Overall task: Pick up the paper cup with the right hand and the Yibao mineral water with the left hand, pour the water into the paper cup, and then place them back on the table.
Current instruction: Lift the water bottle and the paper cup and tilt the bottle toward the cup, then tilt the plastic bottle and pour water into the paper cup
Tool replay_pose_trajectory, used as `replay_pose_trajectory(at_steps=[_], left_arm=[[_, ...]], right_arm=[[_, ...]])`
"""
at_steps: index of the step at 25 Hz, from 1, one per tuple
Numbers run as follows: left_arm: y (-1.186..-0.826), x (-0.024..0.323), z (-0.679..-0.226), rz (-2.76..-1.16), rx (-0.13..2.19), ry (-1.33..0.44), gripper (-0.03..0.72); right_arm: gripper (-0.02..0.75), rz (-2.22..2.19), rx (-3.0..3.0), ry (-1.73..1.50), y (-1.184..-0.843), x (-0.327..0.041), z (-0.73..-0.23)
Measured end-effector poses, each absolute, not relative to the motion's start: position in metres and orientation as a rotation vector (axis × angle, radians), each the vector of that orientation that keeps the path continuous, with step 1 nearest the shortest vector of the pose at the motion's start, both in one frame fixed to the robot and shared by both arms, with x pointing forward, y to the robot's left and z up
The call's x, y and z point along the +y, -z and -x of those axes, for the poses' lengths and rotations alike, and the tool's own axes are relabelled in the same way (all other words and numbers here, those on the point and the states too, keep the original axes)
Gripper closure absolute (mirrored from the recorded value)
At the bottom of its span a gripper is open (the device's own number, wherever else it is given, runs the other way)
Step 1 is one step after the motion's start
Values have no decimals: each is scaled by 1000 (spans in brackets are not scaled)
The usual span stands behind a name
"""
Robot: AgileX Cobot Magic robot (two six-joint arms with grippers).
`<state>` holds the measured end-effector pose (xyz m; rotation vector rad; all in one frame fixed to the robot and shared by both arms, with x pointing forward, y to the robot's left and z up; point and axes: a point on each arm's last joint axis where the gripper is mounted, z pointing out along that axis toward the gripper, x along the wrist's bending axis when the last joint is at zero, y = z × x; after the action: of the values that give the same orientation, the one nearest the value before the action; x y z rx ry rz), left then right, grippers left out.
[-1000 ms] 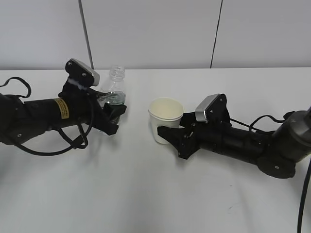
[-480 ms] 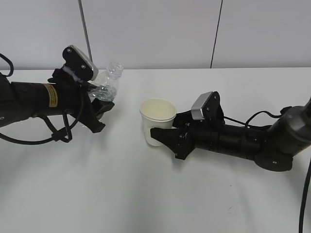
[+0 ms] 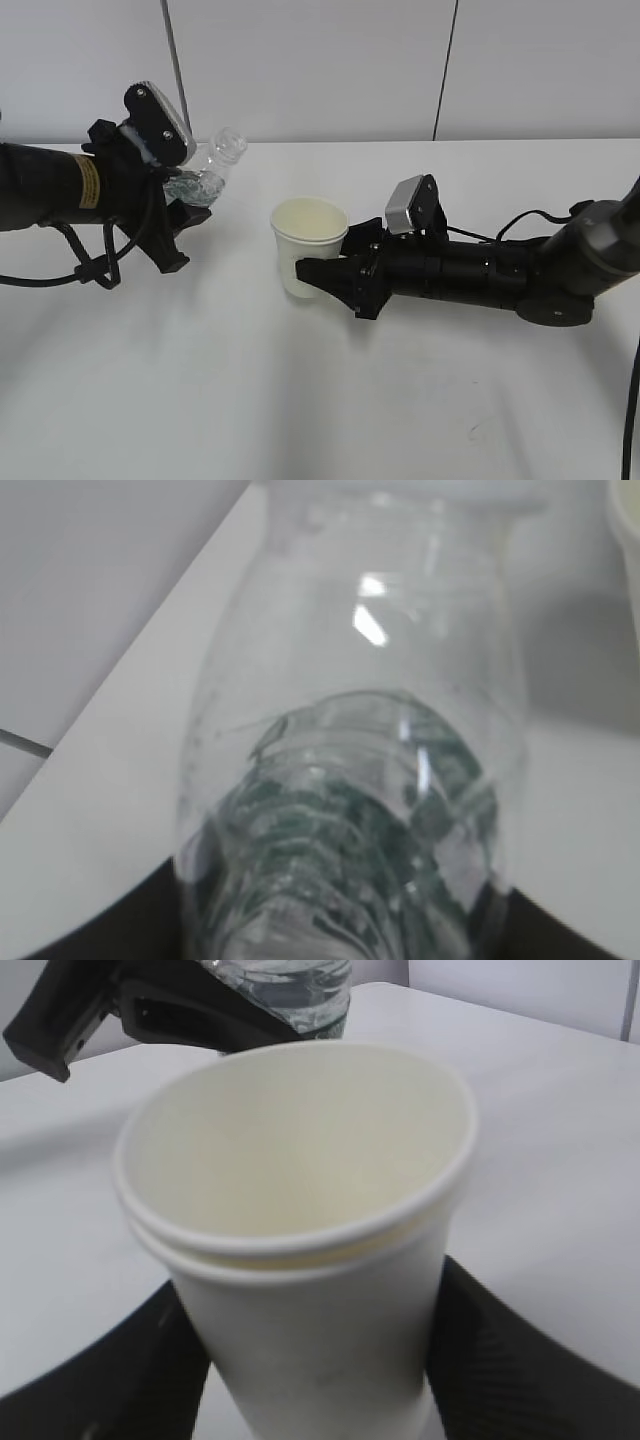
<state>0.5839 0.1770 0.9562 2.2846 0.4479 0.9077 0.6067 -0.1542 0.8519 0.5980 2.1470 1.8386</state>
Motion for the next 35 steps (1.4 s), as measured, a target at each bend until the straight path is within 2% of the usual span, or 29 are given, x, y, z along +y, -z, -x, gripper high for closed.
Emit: replay_pose_trajectory(at_steps=[10,19,35], left_arm=[[-964,182,-581,-2334,424,-956,356],[-975,185,-580,-2394,391,-1023,356],[-986,173,-581,-2562,181,-1178,356]], right_arm=[[249,-556,2209,-1859,-860,-148,-618],[249,-461,2291,-1819,-863,-119,-617],[249,-474,2292,-1791,-863,-118,-620]])
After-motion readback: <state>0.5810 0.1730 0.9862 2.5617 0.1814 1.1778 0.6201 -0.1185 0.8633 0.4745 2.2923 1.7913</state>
